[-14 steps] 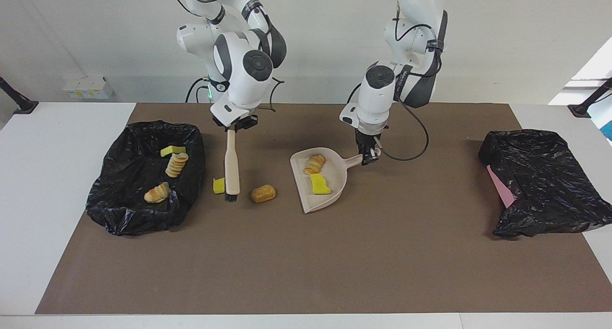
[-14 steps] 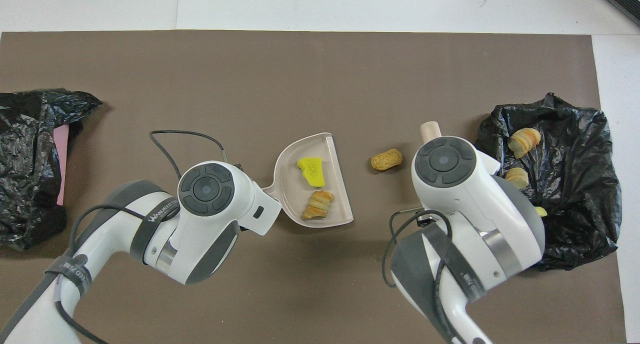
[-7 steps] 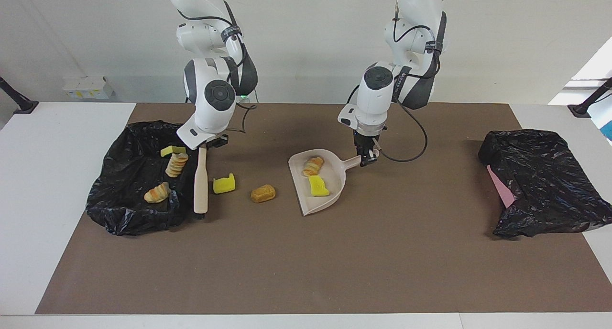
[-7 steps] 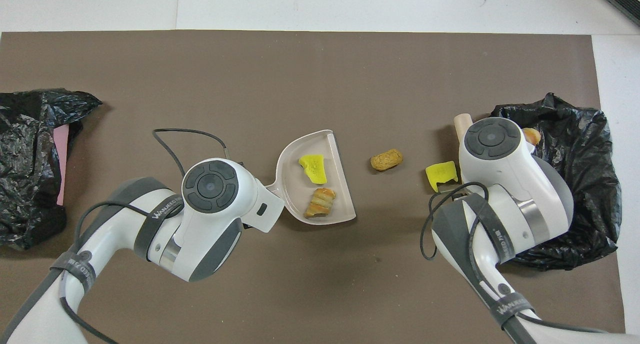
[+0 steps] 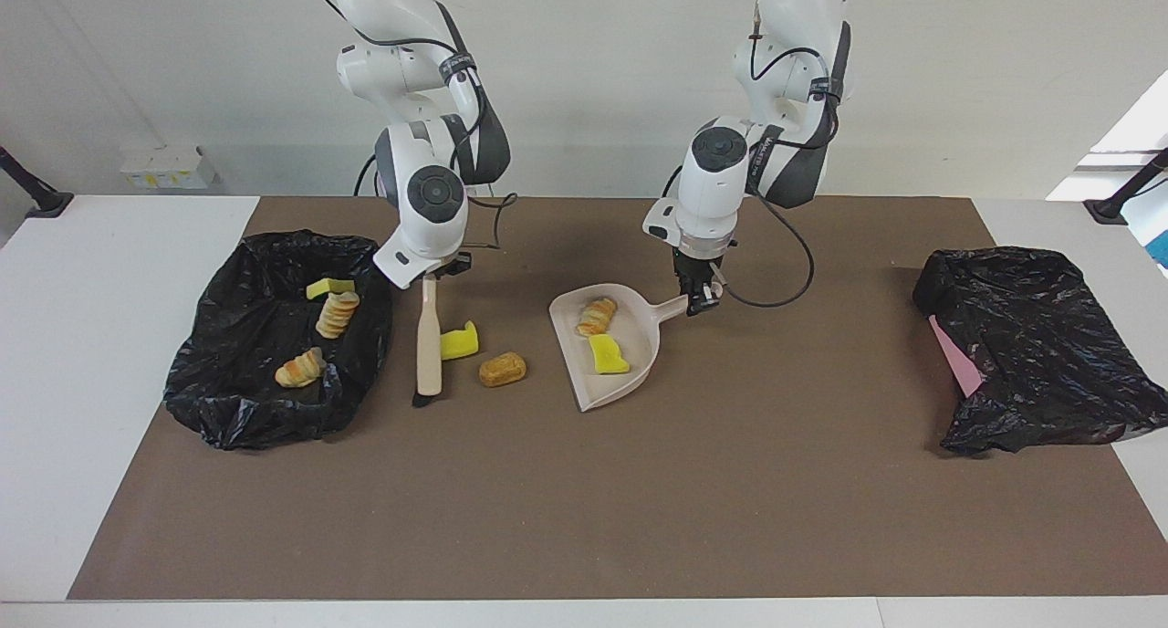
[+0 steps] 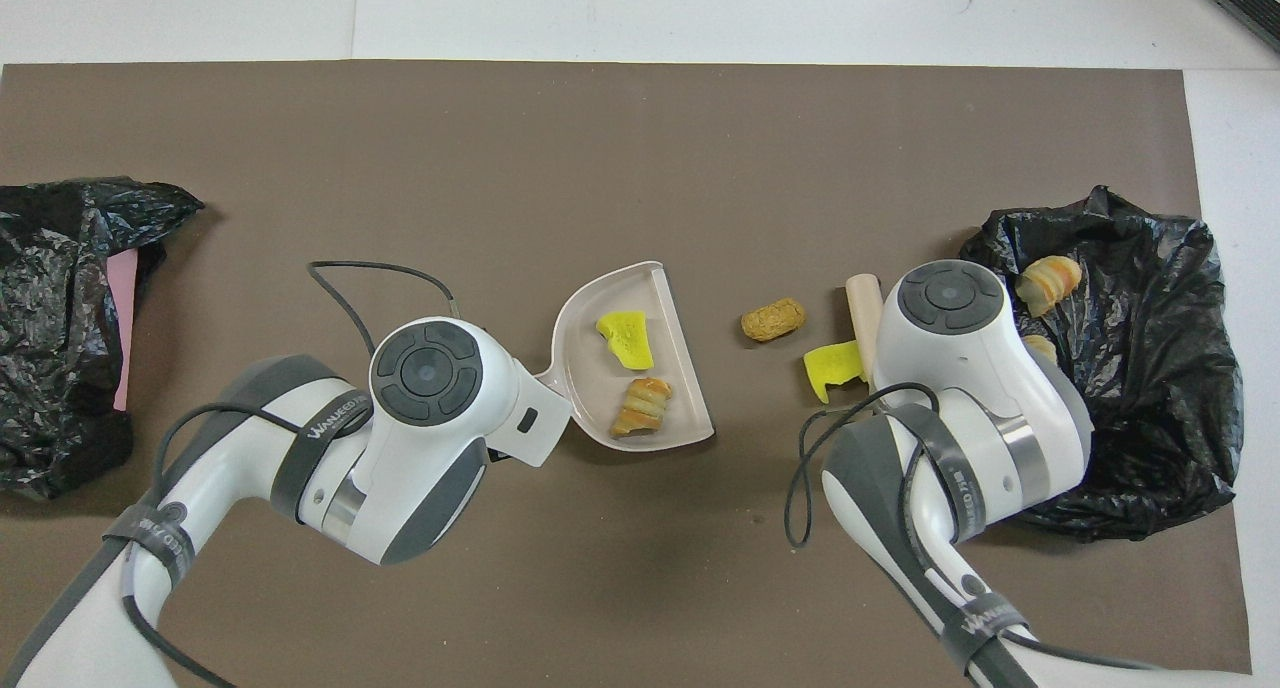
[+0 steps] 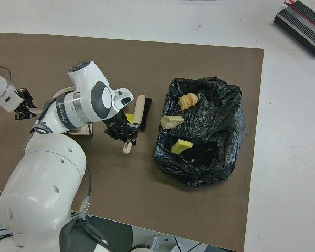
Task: Sweep and dump trash in bin
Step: 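Sweep the last debris into the dustpan with the right gripper's brush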
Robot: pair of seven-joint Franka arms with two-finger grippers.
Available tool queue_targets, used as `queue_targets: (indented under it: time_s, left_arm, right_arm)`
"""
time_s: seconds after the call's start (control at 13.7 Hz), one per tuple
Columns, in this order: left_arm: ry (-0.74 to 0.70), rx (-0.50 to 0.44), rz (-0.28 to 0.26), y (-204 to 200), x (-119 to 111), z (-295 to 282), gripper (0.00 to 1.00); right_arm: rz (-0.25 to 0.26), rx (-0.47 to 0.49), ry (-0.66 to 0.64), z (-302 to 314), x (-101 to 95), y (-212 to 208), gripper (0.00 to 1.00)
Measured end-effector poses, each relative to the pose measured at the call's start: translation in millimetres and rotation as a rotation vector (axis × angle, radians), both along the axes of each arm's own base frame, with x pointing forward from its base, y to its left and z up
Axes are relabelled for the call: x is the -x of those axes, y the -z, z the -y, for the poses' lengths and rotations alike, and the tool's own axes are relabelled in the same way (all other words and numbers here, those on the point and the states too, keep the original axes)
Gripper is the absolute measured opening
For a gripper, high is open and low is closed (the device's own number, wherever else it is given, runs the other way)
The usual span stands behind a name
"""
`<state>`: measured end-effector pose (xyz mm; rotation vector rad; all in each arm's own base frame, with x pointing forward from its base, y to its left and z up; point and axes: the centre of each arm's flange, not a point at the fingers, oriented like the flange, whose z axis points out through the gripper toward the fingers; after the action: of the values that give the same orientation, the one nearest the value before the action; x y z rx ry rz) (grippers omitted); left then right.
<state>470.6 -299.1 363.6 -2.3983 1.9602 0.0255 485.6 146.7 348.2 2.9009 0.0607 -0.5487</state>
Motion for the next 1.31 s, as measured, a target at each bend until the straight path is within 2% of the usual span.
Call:
queue_targets:
  time_s: [0.36,0.8,1.02,1.17,1.31]
  left_arm:
    - [0.019,-0.007,-0.008,0,7,8,0.33]
    - [0.022,0.001,0.004,4,8,8,0.33]
    - [0.017,0.009,0.013,7,7,4,0.33]
    - [0.009,0.035,0.014,7,-3,-10,0.33]
    - [0.021,0.095,-0.009,8,-17,-31,0.33]
  right_arm:
    - [-0.023,-0.125,0.011,-89,33.3,-11,0.27]
    - [-0.027,-0.21,0.012,-156,59.4,-28,0.27]
    - [-0.017,-0.223,-0.001,-174,66.2,-36,0.27]
    - [-0.001,-0.235,-0.018,-184,67.2,-45,0.27]
    - [0.018,-0.249,-0.018,-185,63.8,-59,0.27]
